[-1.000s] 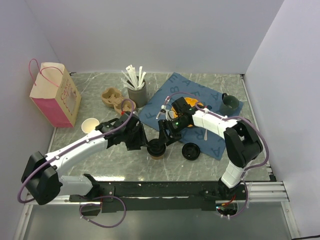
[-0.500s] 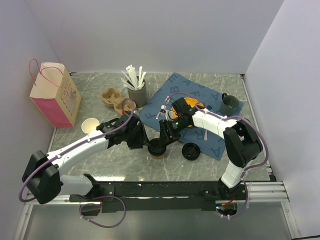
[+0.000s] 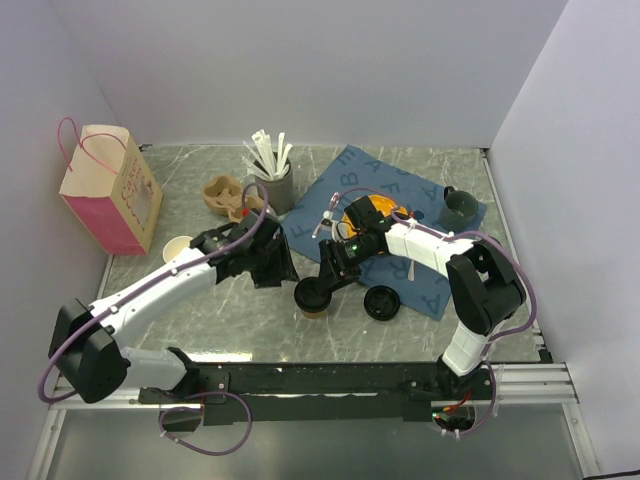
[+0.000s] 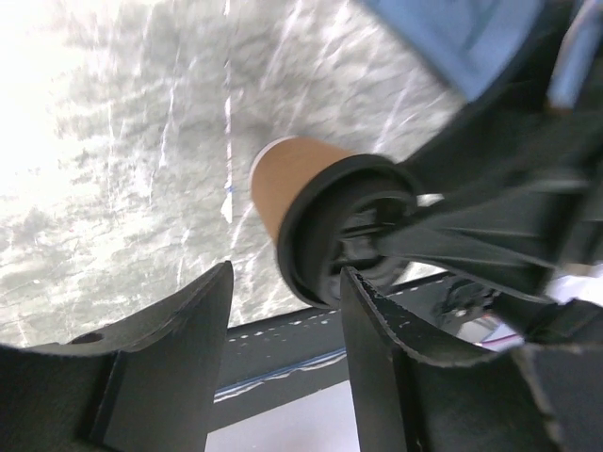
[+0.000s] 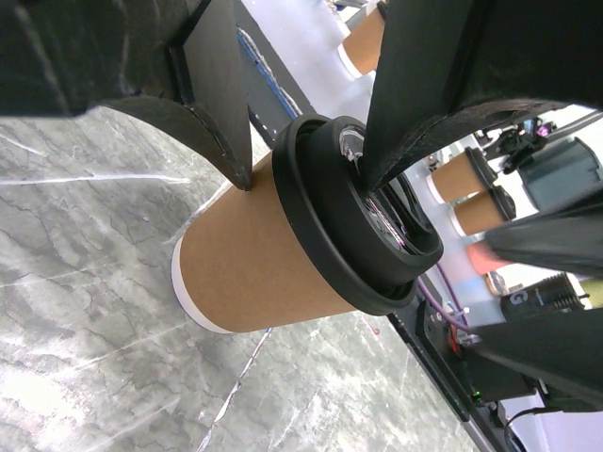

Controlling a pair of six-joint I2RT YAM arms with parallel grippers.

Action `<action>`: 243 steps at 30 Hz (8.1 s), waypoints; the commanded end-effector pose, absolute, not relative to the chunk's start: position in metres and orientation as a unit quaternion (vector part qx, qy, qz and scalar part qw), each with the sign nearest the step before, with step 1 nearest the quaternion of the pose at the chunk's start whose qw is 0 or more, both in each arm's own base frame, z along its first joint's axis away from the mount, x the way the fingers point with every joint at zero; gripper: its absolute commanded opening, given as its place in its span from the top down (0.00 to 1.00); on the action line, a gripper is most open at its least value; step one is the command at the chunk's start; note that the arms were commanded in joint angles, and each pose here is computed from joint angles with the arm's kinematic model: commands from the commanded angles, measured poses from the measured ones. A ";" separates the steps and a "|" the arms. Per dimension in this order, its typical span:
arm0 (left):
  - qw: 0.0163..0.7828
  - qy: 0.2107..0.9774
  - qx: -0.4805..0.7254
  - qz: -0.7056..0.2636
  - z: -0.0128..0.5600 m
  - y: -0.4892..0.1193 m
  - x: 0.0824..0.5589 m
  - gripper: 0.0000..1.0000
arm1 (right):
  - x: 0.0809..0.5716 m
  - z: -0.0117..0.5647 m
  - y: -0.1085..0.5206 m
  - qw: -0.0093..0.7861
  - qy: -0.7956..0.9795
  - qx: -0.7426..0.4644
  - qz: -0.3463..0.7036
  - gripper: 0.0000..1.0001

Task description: Pack the takeout coffee

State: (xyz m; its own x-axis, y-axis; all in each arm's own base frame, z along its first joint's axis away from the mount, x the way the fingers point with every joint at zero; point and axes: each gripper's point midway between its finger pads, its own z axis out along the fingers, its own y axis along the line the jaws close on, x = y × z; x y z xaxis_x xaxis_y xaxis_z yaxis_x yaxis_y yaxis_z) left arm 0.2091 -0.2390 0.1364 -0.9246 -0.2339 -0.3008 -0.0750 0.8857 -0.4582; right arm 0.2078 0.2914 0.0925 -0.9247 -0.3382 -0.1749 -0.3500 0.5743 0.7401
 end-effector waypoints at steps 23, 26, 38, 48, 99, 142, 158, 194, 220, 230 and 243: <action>0.153 0.952 -0.082 -0.251 0.107 -0.242 0.203 0.50 | 0.209 0.070 0.286 0.013 0.903 -0.199 0.381 0.44; 0.144 0.956 -0.085 -0.240 0.092 -0.239 0.199 0.51 | 0.207 0.068 0.285 0.012 0.903 -0.199 0.380 0.44; 0.100 0.979 -0.117 -0.135 0.034 -0.201 0.176 0.54 | 0.203 0.050 0.282 0.000 0.906 -0.190 0.379 0.46; 0.144 0.967 -0.114 -0.179 0.092 -0.215 0.190 0.46 | 0.216 0.087 0.291 0.027 0.898 -0.202 0.390 0.44; 0.422 0.878 -0.164 -0.158 0.204 -0.108 0.192 0.03 | 0.200 0.117 0.324 0.146 0.955 -0.238 0.101 0.03; 0.426 0.880 -0.097 -0.188 0.187 -0.147 0.218 0.03 | 0.119 0.125 0.083 0.136 0.987 0.076 -0.026 0.28; 0.466 0.861 -0.121 -0.166 0.242 -0.140 0.237 0.04 | 0.129 0.127 0.074 0.165 0.980 0.103 -0.027 0.02; 0.468 0.696 -0.520 0.164 0.343 0.126 0.372 0.16 | 0.206 0.308 0.182 0.314 0.912 -0.176 0.196 0.03; 0.406 0.626 -0.633 0.205 0.263 0.211 0.364 0.33 | 0.247 0.315 0.230 0.243 0.930 -0.191 0.198 0.04; 0.449 0.652 -0.592 0.154 0.295 0.207 0.392 0.94 | 0.255 0.312 0.232 0.244 0.931 -0.197 0.188 0.03; 0.546 0.641 -0.539 0.028 0.396 0.175 0.409 0.99 | 0.250 0.322 0.225 0.260 0.927 -0.192 0.188 0.03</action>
